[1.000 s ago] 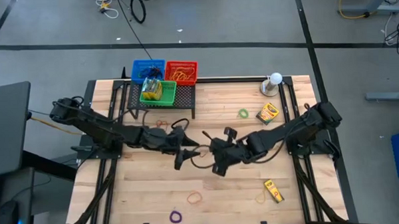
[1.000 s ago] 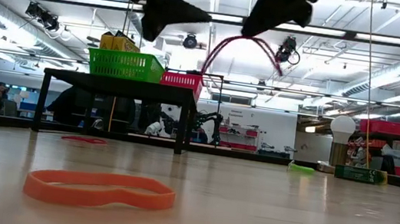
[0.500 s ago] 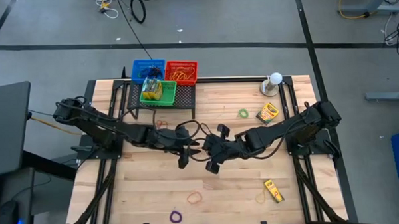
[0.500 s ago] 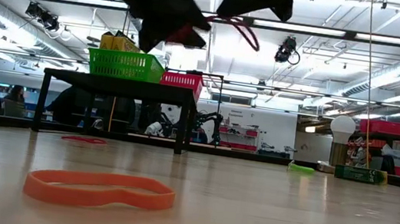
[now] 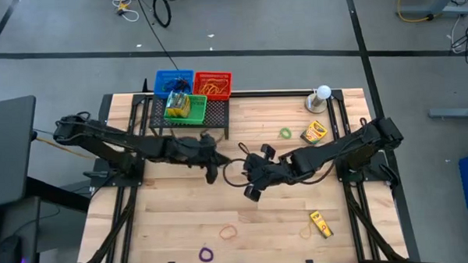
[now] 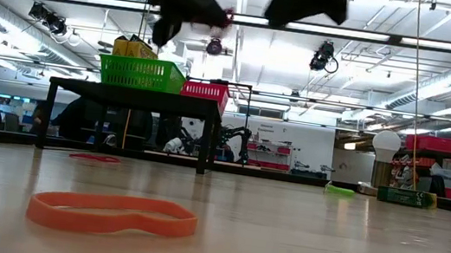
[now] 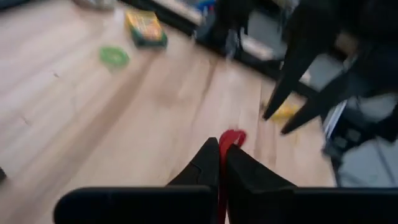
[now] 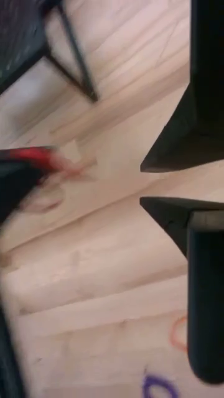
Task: Pick & Place Office Desk Supplies
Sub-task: Put the red rubber band into the red bin
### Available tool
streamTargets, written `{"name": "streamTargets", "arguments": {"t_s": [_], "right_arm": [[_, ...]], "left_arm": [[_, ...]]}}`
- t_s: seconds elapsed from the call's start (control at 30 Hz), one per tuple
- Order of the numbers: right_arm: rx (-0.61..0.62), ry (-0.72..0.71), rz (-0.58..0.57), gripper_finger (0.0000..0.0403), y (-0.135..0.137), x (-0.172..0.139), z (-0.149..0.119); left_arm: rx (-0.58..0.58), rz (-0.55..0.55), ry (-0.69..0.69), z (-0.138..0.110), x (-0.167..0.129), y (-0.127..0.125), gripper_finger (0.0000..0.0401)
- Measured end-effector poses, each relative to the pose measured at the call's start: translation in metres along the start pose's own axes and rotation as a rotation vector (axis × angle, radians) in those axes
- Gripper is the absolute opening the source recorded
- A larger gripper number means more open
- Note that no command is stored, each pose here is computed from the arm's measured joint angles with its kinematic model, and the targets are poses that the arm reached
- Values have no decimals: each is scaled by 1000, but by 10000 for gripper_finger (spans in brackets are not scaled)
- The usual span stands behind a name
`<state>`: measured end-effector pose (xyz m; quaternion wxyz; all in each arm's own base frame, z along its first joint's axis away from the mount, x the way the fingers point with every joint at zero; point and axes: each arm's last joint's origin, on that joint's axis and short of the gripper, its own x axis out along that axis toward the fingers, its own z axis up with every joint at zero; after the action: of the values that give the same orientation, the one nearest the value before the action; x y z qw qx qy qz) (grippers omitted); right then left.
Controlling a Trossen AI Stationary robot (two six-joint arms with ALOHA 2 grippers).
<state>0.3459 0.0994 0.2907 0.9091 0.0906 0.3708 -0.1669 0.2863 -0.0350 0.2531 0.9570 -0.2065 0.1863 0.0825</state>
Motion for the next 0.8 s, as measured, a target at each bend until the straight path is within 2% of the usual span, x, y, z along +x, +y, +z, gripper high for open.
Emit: {"name": "streamTargets", "arguments": {"t_s": [0.1, 0.17, 0.37, 0.47, 0.57, 0.8], "right_arm": [[-8, 33, -35, 93, -10, -17, -2], [-23, 56, -56, 90, -16, -27, -3], [-117, 93, -117, 13, -35, -39, -2], [-159, 95, -127, 12, -42, -37, 2], [-200, 98, -138, 17, -49, -35, 6], [-279, 115, -115, 6, -68, -24, 16]], "left_arm": [[-36, 35, -61, 22, -12, 4, 6], [-36, 79, -87, 40, -19, 8, 6], [-25, 302, -160, 109, -39, 37, 6], [-41, 426, -178, 136, -46, 65, 6], [-71, 521, -166, 151, -50, 98, 6], [-164, 567, -55, 153, -29, 170, 6]]}}
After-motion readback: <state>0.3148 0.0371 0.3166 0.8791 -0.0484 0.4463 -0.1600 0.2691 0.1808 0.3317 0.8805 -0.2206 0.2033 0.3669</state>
